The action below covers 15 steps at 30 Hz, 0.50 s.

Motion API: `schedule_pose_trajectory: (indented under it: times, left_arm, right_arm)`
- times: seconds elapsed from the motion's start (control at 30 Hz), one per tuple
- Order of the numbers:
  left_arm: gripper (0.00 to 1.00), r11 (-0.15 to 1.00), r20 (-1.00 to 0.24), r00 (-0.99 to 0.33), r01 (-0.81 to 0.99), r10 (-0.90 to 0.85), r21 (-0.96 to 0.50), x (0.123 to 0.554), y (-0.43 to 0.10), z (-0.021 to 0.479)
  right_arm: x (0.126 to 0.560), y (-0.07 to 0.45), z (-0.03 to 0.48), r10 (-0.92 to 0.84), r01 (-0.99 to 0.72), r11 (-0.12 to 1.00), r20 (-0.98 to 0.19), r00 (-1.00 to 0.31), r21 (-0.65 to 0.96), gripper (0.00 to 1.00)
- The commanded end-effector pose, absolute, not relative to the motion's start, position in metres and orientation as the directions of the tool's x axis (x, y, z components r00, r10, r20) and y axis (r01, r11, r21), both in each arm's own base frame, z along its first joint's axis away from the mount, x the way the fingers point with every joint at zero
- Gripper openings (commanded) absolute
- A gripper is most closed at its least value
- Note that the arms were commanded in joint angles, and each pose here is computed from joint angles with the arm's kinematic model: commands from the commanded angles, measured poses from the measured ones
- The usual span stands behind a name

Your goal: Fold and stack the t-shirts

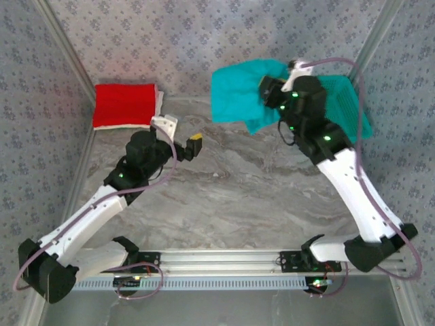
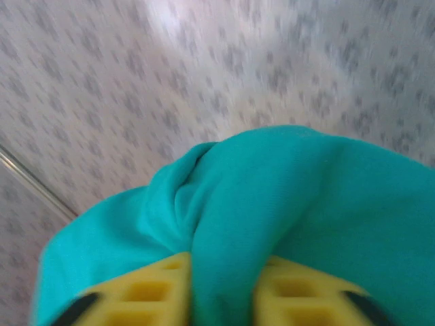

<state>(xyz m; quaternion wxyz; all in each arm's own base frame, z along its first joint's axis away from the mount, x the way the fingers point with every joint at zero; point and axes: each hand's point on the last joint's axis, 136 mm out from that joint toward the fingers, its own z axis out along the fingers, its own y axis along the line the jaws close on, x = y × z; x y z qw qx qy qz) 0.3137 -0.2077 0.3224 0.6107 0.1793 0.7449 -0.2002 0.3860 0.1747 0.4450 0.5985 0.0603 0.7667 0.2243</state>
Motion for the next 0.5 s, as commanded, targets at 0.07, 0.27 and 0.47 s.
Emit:
schedule_pose_trajectory:
  times: [0.07, 0.27, 0.47]
  left_arm:
    - [0.99, 0.903, -0.947, -0.321, 0.399, -0.027, -0.161, 0.302, -0.181, 0.276]
    - [1.00, 0.917, -0.873, -0.487, 0.364, 0.038, -0.163, 0.285, -0.171, 0.211]
    - [0.97, 0.899, -0.832, -0.548, 0.403, 0.087, -0.171, 0.291, -0.188, 0.171]
  right_arm:
    - [0.415, 0.219, 0.289, 0.222, -0.090, 0.930, -0.741, -0.633, 0.355, 0.59]
    - [0.408, 0.202, 0.261, 0.204, -0.093, 0.925, -0.685, -0.699, 0.370, 0.68]
    - [0.411, 0.145, 0.212, 0.276, 0.025, 0.928, -0.642, -0.715, 0.371, 0.69]
